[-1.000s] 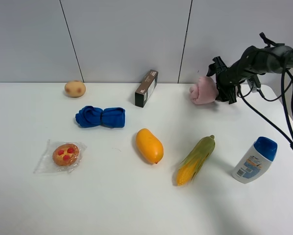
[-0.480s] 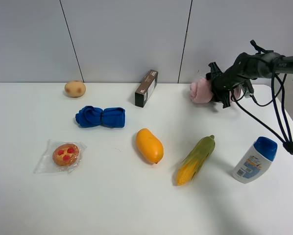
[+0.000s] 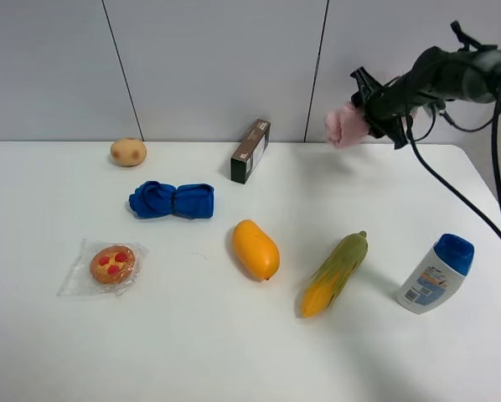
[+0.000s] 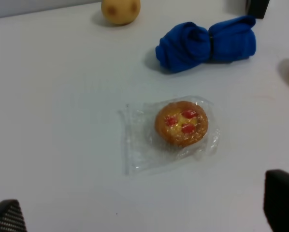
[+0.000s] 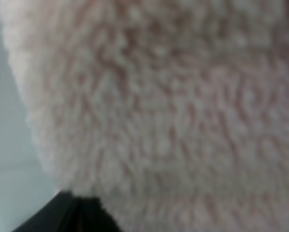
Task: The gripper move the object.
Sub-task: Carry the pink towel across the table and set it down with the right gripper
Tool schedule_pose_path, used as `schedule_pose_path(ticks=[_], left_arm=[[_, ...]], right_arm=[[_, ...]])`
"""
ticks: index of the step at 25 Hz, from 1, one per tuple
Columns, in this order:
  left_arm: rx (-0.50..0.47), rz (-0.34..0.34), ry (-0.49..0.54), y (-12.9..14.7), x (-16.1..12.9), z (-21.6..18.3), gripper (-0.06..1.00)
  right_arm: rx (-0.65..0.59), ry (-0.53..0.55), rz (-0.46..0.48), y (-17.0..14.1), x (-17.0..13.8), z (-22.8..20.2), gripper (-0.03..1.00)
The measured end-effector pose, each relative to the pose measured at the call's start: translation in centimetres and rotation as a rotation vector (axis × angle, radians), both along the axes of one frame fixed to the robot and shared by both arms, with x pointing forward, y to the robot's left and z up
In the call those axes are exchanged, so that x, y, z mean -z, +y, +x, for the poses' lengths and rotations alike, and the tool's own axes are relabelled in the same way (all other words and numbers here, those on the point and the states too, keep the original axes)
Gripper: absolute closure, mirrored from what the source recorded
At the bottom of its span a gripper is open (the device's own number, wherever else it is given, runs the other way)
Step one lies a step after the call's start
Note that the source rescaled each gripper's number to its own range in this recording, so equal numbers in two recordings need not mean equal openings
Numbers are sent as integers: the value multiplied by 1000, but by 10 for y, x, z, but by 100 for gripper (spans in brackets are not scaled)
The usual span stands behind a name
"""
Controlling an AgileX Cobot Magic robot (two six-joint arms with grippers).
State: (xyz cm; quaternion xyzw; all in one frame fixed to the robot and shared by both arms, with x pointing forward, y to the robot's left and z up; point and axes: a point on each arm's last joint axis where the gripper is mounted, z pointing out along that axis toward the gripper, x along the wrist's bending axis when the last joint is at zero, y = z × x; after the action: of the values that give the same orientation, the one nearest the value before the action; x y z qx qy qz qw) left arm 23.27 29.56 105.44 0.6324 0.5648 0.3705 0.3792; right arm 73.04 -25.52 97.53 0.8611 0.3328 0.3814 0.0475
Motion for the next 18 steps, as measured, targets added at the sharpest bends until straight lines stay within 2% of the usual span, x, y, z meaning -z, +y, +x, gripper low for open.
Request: schedule_pose_path(ticks=[5, 8, 13, 18], left_arm=[[0, 0, 0, 0, 0, 0, -6], [0, 0, 0, 0, 0, 0, -6], [0, 0, 0, 0, 0, 0, -6], [0, 0, 0, 0, 0, 0, -6]], right_arm=[[-289, -40, -174, 27, -47, -24, 97], [-527, -38, -298, 49, -66, -44, 97], [-1057, -77, -531, 101, -92, -89, 97], [-1623, -184, -714, 165, -105, -145, 97]])
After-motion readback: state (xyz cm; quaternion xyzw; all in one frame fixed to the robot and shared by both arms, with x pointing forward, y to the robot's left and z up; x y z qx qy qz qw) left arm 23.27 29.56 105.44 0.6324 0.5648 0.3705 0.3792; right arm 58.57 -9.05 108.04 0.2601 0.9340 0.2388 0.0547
